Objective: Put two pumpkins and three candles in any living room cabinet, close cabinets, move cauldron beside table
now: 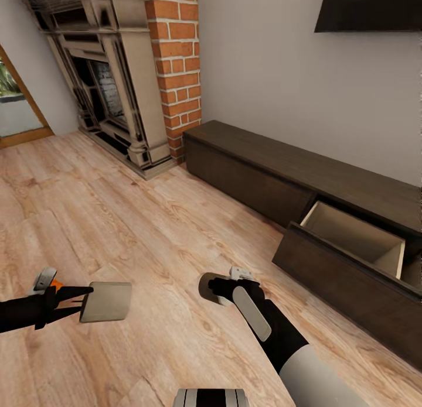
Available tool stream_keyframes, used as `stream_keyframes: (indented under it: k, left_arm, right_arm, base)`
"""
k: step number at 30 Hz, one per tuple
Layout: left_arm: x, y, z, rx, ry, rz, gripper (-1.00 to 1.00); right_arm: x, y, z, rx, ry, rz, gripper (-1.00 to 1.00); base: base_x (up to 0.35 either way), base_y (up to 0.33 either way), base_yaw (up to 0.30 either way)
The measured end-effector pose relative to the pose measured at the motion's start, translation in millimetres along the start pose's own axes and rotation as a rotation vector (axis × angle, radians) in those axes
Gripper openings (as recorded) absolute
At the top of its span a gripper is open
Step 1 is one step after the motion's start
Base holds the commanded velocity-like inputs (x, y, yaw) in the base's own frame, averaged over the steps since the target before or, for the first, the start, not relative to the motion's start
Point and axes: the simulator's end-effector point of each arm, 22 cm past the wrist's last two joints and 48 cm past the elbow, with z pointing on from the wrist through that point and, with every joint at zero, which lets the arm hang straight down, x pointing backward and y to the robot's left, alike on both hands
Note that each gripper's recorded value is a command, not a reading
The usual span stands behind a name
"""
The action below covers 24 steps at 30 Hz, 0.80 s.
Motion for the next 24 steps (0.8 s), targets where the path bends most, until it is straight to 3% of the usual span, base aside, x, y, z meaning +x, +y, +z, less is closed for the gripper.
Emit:
stream_keyframes:
  k: [4,9,23,24]
  left_arm:
    - [3,0,-1.9,-0.018,0.001,0.021,-1.0]
    - [-1,8,-9.7,-0.081,-0.019,0.08,-1.0]
    - [-8,-3,-29.9,-0.111,-0.067,0.151,-1.0]
    - [-10,4,-32.4,-0.149,-0.075,0.162,-1.0]
  right_arm:
    - [-6,3,-7.0,-0.003,-0.016,-0.004,-1.0]
    - [-14,7,-15.9,-0.008,-0.035,-0.009,-1.0]
    - [-36,23,-44.0,-0.028,-0.093,-0.023,-1.0]
    - [-37,24,-45.9,-0.028,-0.097,-0.024,-1.0]
  base:
    - [0.0,0.0,0.0]
    - [0.0,0.0,-0.014]
    - [0.0,0.0,-0.066]
    - [0.0,0.0,-0.001]
